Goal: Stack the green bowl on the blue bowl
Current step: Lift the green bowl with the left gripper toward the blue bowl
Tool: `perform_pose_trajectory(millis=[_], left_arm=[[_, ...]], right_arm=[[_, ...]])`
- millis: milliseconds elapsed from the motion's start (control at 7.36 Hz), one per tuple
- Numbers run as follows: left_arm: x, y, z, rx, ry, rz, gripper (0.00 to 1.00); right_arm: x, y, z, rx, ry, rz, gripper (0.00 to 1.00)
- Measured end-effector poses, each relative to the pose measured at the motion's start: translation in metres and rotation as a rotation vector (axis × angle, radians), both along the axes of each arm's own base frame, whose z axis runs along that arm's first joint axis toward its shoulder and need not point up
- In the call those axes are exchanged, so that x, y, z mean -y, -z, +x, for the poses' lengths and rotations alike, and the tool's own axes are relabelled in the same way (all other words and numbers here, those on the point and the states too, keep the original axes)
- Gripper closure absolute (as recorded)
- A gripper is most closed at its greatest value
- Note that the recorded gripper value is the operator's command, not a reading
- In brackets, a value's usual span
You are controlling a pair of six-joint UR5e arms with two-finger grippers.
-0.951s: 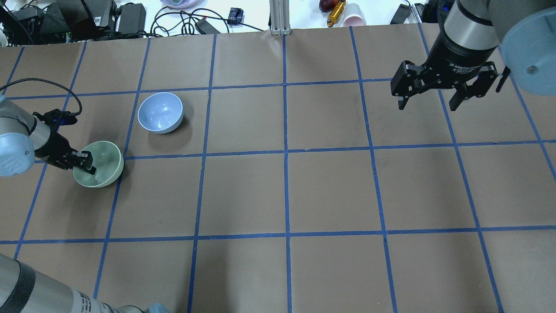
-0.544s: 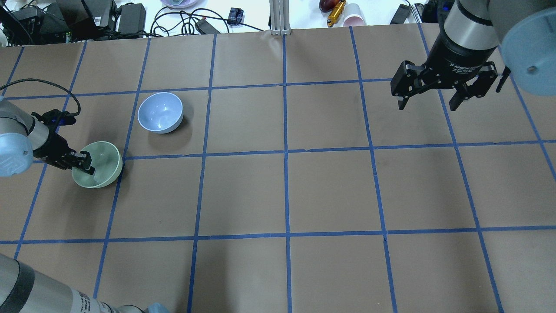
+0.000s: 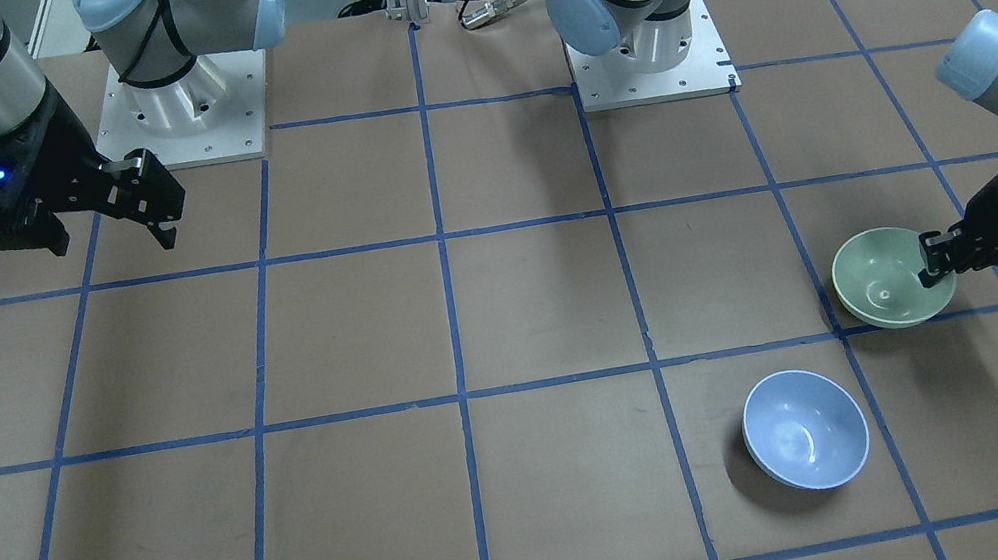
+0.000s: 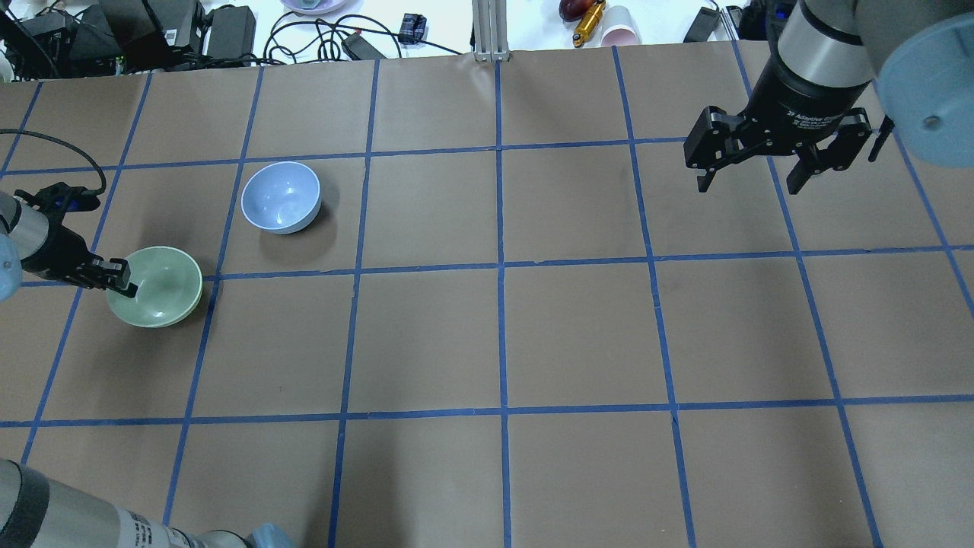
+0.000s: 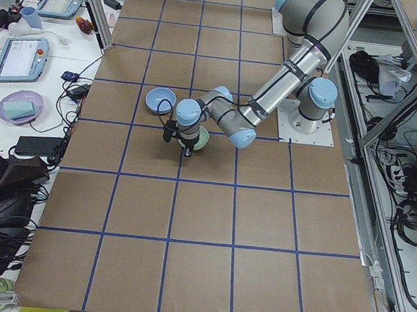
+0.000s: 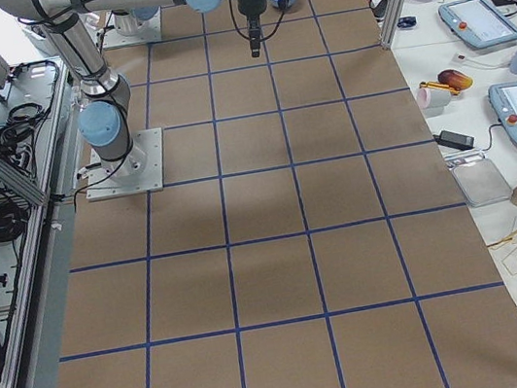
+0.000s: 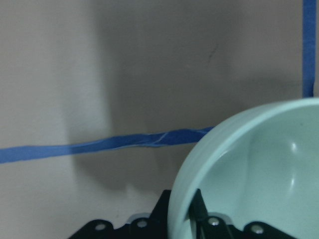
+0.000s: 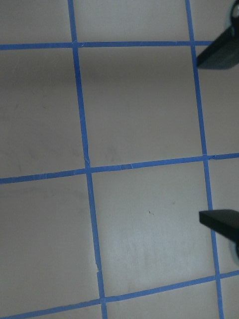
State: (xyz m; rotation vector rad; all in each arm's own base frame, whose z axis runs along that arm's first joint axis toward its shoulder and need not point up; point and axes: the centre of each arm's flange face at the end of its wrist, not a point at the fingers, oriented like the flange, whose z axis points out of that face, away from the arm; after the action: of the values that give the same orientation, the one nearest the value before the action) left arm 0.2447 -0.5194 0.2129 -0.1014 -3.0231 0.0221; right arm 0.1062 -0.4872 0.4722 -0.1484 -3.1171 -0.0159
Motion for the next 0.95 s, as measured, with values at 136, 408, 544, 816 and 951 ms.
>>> perform_pose_trajectory(millis=[136,408,544,816,951], left_arm=[[0.004,-0.017,0.000,-0.013,0.000,-0.014,0.95],[0.014,-0.053,-0.001,-0.055,0.000,-0.034,0.95],[0.021,-0.072,-0.002,-0.070,0.001,-0.045,0.95],[0.037,-0.102,-0.004,-0.129,-0.008,-0.061,0.95],[0.046,-0.110,-0.011,-0.153,-0.016,-0.063,0.95]], right_arm=[[0.000,0.000,0.000,0.000,0.000,0.000,0.00],[0.000,0.000,0.000,0.000,0.000,0.000,0.00],[0.000,0.000,0.000,-0.001,0.000,0.000,0.00],[0.000,0.000,0.000,-0.001,0.000,0.000,0.00],[0.000,0.000,0.000,0.000,0.000,0.000,0.00]])
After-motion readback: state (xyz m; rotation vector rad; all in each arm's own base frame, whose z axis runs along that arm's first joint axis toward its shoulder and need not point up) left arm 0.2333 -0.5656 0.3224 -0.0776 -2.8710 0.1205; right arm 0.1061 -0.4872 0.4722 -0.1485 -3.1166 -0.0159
